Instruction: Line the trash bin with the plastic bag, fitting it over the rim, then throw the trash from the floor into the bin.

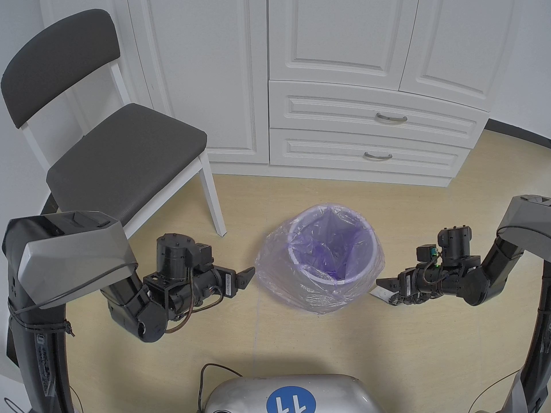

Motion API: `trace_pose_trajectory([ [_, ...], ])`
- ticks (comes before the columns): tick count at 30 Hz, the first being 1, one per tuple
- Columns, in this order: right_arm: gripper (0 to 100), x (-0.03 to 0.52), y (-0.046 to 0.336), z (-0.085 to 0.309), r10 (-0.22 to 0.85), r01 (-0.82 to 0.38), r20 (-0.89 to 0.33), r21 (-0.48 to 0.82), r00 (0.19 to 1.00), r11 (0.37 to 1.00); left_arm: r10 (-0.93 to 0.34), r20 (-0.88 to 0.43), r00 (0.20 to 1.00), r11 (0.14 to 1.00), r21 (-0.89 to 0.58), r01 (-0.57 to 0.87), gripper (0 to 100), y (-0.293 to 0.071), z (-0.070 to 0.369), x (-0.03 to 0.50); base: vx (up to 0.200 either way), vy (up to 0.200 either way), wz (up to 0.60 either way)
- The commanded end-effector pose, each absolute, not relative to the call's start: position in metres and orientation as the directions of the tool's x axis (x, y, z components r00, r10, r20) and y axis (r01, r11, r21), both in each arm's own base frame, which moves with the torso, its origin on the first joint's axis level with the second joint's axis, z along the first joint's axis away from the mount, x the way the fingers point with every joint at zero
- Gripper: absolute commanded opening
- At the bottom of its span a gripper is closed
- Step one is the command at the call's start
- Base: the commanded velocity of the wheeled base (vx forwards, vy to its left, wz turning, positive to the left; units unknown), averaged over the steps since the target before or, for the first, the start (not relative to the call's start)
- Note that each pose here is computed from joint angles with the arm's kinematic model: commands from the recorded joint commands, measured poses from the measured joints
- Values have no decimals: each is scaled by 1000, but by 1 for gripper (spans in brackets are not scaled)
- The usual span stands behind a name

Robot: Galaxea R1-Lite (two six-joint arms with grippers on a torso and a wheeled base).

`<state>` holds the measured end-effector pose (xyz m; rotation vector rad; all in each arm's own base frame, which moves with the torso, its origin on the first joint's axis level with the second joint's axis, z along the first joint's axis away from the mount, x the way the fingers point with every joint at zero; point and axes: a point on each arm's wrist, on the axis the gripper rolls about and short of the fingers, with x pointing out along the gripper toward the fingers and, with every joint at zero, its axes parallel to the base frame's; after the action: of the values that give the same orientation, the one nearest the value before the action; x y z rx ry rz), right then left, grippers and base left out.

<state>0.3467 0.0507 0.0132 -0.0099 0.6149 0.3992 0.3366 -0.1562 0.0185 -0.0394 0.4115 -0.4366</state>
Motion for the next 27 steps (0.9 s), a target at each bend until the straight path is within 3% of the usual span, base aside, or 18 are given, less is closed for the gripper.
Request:
trace_pose_trajectory([
  [1,100,384,37,41,271,-211,-625,171,732,962,-387,-452,804,921,-142,363,100,-177,-8,397,0,0,0],
  [18,100,416,28,-8,244,-144,-672,202,699,969,-343,-565,750,930,-96,354,100,-197,-68,471,0,0,0],
  [27,100,443,28,-33,161,-52,-667,180,728,982,-328,-614,718,933,-93,347,100,-208,-99,497,0,0,0],
])
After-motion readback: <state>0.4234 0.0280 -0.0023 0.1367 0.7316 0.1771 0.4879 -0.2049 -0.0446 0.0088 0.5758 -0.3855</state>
